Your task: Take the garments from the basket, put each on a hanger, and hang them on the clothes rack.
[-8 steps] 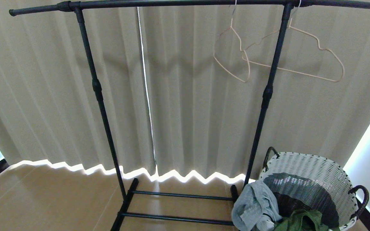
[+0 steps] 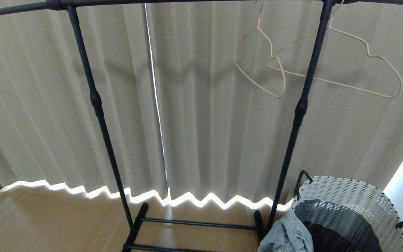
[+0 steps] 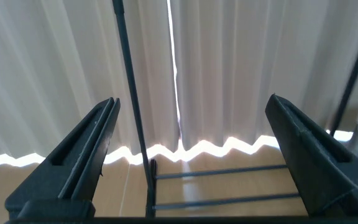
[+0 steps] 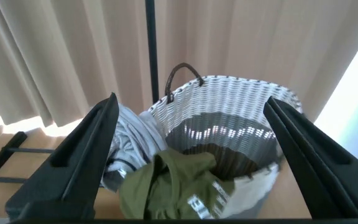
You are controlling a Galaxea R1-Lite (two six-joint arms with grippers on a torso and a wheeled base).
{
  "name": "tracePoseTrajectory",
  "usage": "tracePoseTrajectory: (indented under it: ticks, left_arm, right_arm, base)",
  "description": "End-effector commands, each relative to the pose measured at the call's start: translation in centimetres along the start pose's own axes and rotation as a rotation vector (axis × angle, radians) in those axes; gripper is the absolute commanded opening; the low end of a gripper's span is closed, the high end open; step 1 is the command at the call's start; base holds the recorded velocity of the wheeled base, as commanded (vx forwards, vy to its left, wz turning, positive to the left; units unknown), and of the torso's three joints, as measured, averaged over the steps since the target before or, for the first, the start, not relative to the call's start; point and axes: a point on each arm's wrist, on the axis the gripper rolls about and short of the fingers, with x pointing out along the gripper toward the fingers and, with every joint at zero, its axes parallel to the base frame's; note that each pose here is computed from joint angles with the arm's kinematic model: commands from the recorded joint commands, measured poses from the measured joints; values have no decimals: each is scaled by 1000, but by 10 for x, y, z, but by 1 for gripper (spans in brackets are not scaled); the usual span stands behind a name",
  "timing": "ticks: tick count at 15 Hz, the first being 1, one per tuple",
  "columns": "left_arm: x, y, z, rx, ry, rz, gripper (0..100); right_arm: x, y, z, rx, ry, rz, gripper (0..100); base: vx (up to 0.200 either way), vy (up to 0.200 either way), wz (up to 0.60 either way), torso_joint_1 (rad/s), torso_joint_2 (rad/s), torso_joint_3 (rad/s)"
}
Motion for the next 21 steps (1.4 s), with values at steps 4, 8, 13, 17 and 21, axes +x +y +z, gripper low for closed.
tracePoseTrajectory:
  ticks: [4,8,13,17,21]
  left_arm:
    - [0,0,0,1,-1,2,100]
    - [0,0,0,1,-1,2,100]
    - [0,0,0,1,-1,2,100]
    - [0,0,0,1,-1,2,100]
    - [0,0,0,1,1,2,100]
  right_arm:
    - [-2,1,35,-25,5,3,100]
    - [29,3,50,-188,247,11,100]
    - [82,5,46,-432,631,30,100]
    - [118,5,25,-594,886,99,100]
    - [150,6,-1,-628,1080,167,100]
  base:
    - [0,0,0,0,0,0]
    - [0,0,0,0,0,0]
    - [0,0,0,0,0,0]
    - [0,0,0,0,0,0]
    - [0,0,0,0,0,0]
